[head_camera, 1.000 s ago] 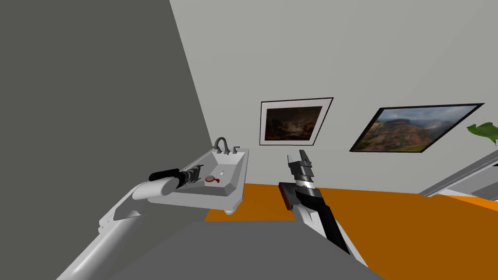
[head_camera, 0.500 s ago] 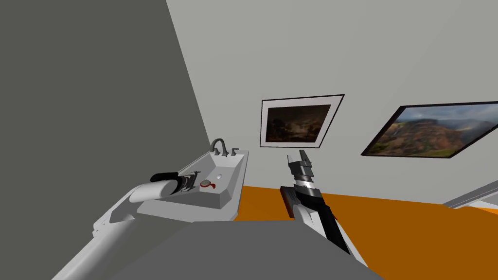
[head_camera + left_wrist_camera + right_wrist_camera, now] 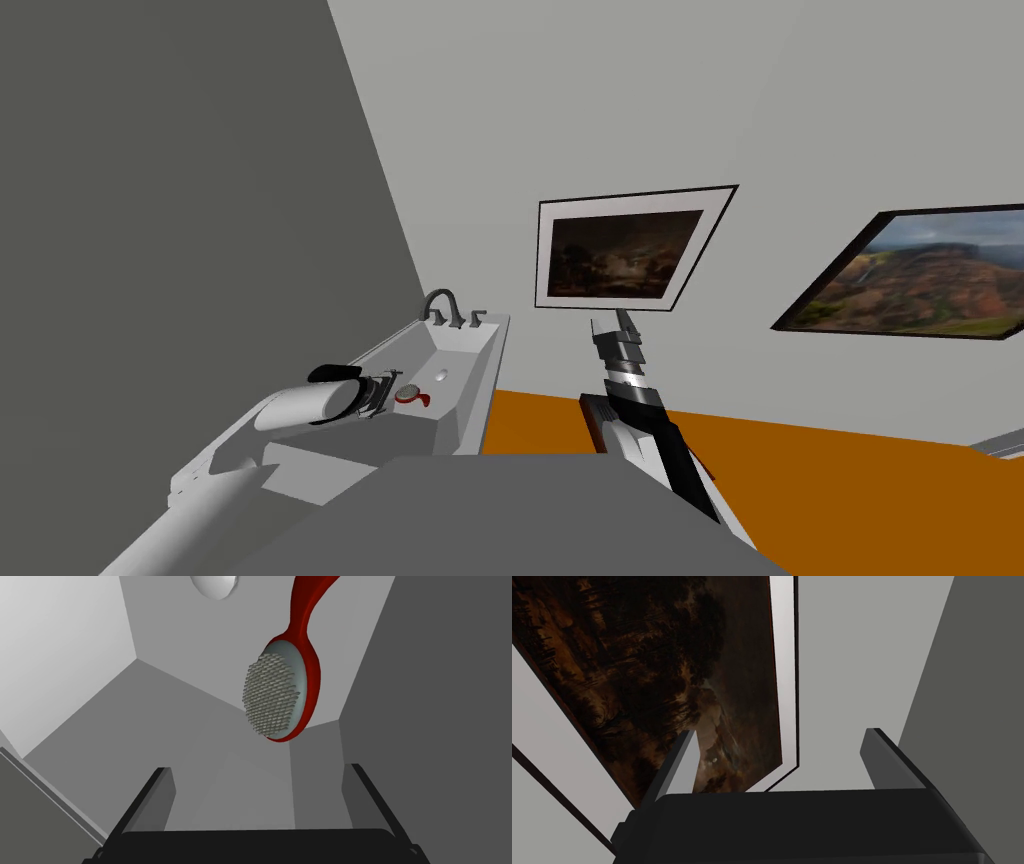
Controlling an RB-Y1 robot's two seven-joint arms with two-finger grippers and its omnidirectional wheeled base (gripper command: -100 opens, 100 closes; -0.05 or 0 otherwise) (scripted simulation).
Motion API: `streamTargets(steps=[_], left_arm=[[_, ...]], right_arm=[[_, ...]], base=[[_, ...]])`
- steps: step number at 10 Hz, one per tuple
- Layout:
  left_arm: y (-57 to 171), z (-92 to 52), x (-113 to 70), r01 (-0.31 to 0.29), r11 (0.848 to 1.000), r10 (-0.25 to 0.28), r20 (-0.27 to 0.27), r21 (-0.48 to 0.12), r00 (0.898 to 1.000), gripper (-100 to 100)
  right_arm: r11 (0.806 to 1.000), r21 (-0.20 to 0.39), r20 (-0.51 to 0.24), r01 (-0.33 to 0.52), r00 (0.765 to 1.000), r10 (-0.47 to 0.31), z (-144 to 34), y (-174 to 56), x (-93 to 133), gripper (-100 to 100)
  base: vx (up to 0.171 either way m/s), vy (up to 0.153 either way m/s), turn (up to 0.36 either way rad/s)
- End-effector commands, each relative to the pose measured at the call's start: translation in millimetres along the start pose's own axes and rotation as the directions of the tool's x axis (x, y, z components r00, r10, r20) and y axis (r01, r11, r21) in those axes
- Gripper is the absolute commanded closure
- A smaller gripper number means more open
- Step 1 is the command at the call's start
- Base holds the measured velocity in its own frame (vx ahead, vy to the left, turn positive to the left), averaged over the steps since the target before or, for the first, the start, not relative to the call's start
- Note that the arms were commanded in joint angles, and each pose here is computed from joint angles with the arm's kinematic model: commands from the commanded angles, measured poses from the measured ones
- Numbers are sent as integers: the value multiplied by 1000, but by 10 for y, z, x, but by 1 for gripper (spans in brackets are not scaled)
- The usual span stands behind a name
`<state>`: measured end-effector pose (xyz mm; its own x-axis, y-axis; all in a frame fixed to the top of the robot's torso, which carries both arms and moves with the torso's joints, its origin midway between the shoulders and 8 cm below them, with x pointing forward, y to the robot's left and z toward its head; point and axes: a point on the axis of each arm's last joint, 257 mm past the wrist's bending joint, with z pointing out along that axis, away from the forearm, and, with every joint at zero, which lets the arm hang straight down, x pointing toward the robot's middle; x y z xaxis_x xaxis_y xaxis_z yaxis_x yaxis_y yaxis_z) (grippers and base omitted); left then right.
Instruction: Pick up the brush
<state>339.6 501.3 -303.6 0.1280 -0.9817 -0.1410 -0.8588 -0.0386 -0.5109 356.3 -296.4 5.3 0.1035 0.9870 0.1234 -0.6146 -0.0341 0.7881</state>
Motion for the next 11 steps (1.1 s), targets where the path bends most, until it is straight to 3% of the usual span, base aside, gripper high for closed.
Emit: streamTargets(steps=[1, 4, 5, 6, 7, 9, 10, 11], left_arm=[[354, 100, -54, 13, 995, -13, 6, -99, 1000, -100], [1063, 263, 83, 40, 964, -47, -20, -262, 999, -100], [931, 252, 85, 33, 973, -37, -13, -229, 999, -100], [956, 261, 104, 35, 971, -39, -14, -235, 999, 0], [977, 337, 106, 40, 972, -43, -12, -231, 999, -100], [1012, 433, 113, 45, 973, -48, -8, -228, 999, -100], [992, 404, 109, 43, 972, -47, -10, -231, 999, -100], [989, 412, 108, 43, 972, -47, -9, -229, 999, 100]], right_arm=[[1000, 0, 0, 0, 1000, 0, 0, 0, 0, 0], [1000, 0, 0, 0, 1000, 0, 0, 0, 0, 0], [1000, 0, 0, 0, 1000, 0, 0, 0, 0, 0], [1000, 0, 0, 0, 1000, 0, 0, 1, 0, 0], [1000, 0, 0, 0, 1000, 0, 1, 0, 0, 0], [1000, 0, 0, 0, 1000, 0, 1, 0, 1, 0], [1000, 0, 0, 0, 1000, 0, 1, 0, 1, 0], [1000, 0, 0, 0, 1000, 0, 1, 0, 1, 0]], base=[[223, -51, 21], [233, -54, -27], [98, 2, -10], [19, -2, 1], [4, 4, -33], [-12, 13, -29], [-7, 8, -7], [-4, 0, 14]])
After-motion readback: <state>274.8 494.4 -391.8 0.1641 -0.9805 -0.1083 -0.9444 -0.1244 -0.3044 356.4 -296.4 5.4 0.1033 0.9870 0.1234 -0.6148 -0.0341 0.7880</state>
